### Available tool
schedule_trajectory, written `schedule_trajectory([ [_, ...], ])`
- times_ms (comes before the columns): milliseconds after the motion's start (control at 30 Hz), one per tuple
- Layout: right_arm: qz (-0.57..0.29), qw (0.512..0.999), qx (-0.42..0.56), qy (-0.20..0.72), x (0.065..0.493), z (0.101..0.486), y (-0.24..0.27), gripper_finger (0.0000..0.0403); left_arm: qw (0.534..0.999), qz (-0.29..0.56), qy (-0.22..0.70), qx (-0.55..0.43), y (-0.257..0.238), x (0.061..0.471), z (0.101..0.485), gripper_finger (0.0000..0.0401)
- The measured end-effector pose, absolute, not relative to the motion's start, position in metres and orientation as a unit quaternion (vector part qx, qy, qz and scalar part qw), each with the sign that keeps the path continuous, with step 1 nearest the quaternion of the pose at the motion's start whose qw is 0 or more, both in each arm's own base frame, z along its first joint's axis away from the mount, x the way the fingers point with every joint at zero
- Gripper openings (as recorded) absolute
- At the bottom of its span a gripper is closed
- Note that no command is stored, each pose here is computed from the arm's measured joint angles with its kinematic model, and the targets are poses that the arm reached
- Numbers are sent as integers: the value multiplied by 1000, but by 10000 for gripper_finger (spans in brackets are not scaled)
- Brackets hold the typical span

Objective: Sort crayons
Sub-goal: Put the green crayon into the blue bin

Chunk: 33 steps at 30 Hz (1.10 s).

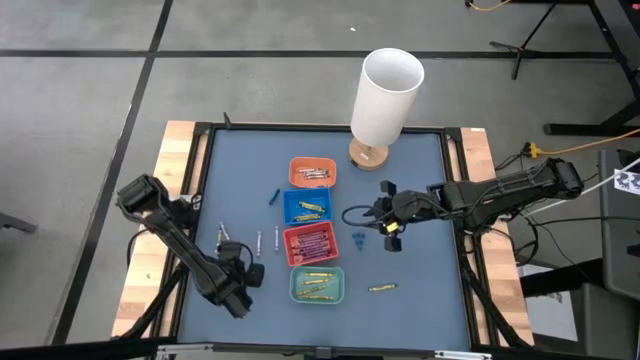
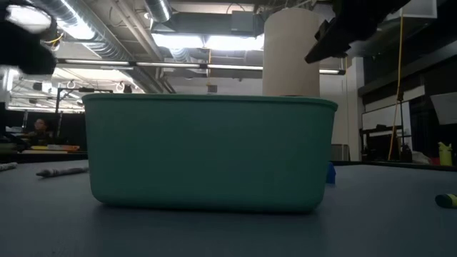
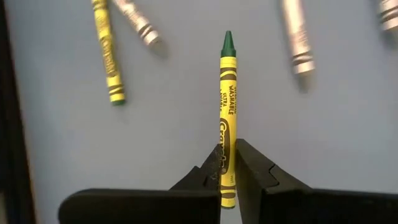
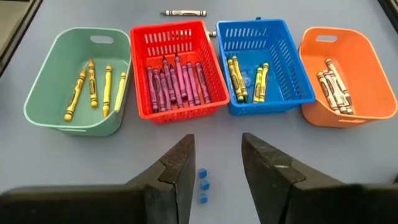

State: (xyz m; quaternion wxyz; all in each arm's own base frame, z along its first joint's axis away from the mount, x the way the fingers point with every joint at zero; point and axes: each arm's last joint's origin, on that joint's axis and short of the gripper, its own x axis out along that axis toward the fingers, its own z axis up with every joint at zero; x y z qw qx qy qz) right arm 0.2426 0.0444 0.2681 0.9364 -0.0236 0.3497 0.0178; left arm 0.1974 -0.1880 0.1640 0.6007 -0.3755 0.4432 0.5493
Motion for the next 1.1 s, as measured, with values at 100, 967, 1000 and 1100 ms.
schedule_trajectory([
  [100, 18, 935, -24, 354, 242, 267, 44, 129, 626, 535, 417, -385, -187, 200, 173, 8],
  [967, 0, 922, -37, 386, 237, 262, 42, 129, 801, 363, 409, -246, -111, 289, 196, 8],
  [1000, 0, 921, -37, 387, 237, 262, 42, 129, 806, 355, 407, -241, -108, 293, 197, 8],
  [1100, 0, 922, -38, 387, 237, 262, 42, 129, 819, 339, 401, -231, -100, 301, 199, 8],
])
